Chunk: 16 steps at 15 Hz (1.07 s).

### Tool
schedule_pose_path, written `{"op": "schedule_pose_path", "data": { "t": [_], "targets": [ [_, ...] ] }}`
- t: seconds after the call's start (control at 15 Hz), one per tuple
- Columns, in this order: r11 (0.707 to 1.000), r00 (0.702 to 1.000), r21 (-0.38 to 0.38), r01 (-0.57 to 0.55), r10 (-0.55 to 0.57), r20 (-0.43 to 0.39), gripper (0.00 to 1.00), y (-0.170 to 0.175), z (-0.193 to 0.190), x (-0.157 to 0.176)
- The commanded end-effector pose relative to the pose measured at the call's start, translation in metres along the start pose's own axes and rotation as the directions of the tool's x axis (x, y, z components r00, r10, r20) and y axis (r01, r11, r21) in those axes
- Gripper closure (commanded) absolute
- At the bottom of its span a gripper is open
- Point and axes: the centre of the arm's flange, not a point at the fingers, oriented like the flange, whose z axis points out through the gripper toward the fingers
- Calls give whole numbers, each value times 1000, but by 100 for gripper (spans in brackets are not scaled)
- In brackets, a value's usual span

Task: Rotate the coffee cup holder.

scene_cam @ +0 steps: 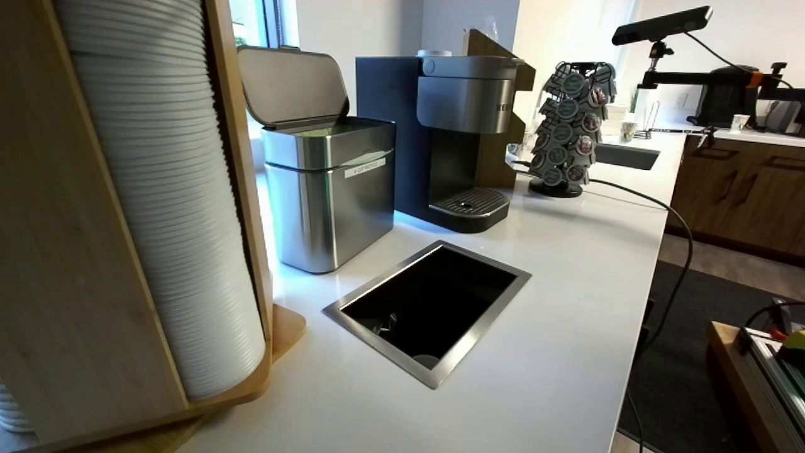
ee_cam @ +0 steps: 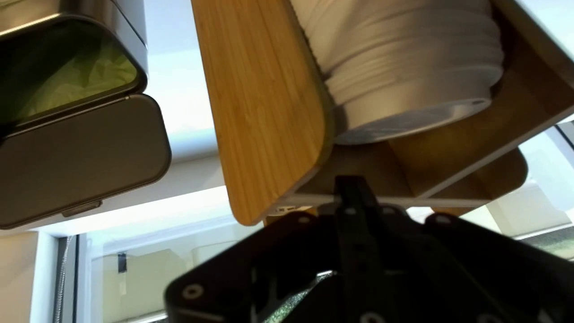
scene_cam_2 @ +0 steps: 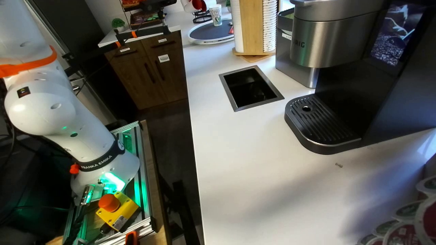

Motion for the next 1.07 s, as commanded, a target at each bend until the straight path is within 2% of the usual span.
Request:
{"op": "schedule_pose_path", "data": {
  "t": [0.0,0.6,1.0],
  "targets": [
    [999,1000,-37,-19,18,-23,100,1,11,1],
    [999,998,-31,-17,15,-59,100,9,31,8],
    [1000,997,21,-17,18,-81,100,15,44,14]
  ]
}}
